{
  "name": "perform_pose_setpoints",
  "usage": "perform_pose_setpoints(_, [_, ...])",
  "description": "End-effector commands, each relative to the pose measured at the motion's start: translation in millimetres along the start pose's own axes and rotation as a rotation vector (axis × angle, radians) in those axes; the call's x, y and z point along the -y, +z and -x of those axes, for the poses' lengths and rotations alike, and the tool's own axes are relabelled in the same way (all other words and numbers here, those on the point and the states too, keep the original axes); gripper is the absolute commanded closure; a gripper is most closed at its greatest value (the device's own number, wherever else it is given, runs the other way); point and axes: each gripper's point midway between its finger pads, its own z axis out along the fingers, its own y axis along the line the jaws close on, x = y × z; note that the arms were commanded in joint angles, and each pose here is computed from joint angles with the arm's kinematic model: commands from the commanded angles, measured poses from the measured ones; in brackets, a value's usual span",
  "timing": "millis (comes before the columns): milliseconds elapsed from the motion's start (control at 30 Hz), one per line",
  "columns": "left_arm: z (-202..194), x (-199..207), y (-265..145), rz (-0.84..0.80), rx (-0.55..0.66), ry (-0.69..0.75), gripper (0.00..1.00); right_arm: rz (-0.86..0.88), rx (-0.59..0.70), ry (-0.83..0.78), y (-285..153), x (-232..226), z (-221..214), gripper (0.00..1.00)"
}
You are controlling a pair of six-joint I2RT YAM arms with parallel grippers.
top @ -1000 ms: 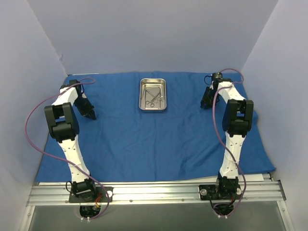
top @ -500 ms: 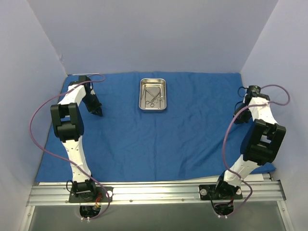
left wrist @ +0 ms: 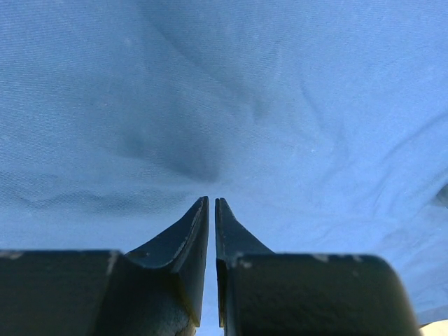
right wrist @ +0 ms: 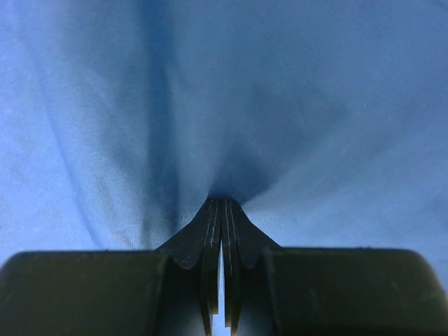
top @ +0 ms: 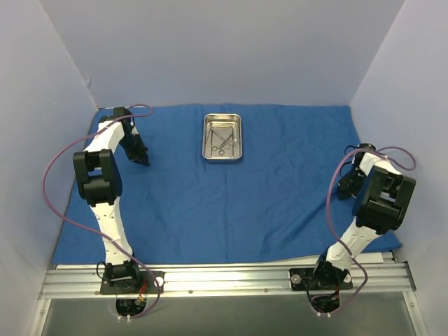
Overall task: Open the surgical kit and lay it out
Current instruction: Smooth out the surgical kit at the center of the board.
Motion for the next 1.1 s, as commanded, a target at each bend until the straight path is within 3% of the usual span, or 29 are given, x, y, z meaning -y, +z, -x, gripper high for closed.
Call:
perform_pose_setpoints(0, [14,8,-11,-0.033,0.04,0.02,0.83,-0.214,-0.118,0.053,21,57,-39,1.0])
perform_pose_setpoints(100, [14,4,-10,-0.039,0.039,0.01,0.83,-0.265,-0.153,0.083,15,76,-60,1.0])
perform_pose_setpoints(300, [12,-2,-4,-0.032,0.024,-0.001,0.83,-0.264,-0.086,0.122,-10,79,-50,1.0])
perform_pose_setpoints(367, [13,-2,-5,-0.032,0.028,0.0,0.83,-0.181,-0.08,0.104,-17,68,-49,1.0])
perform_pose_setpoints(533, [14,1,-5,-0.044,0.022,0.003,0.83,-0.029,0.055,-0.008,-31,28,-4,1.0])
perform_pose_setpoints(600, [16,3,-8,-0.046,0.026,0.007,0.83,0.024,0.14,-0.058,-55,2,30,1.0])
perform_pose_setpoints(700, [16,5,-9,-0.048,0.029,0.009,0.83,0.116,0.278,-0.109,-89,-45,70,0.93])
perform_pose_setpoints(800, [12,8,-7,-0.054,0.018,0.015,0.83,0.173,0.317,-0.092,-92,-78,99,0.88])
perform_pose_setpoints(867, [8,10,-5,-0.055,0.009,0.024,0.83,0.163,0.265,-0.085,-67,-93,105,0.86])
perform_pose_setpoints(900, [5,11,-3,-0.055,0.002,0.025,0.83,0.174,0.295,-0.079,-74,-103,120,0.86])
perform_pose_setpoints(1067, [1,16,-4,-0.067,0.0,0.034,0.83,0.121,0.23,-0.089,-16,-130,128,0.92])
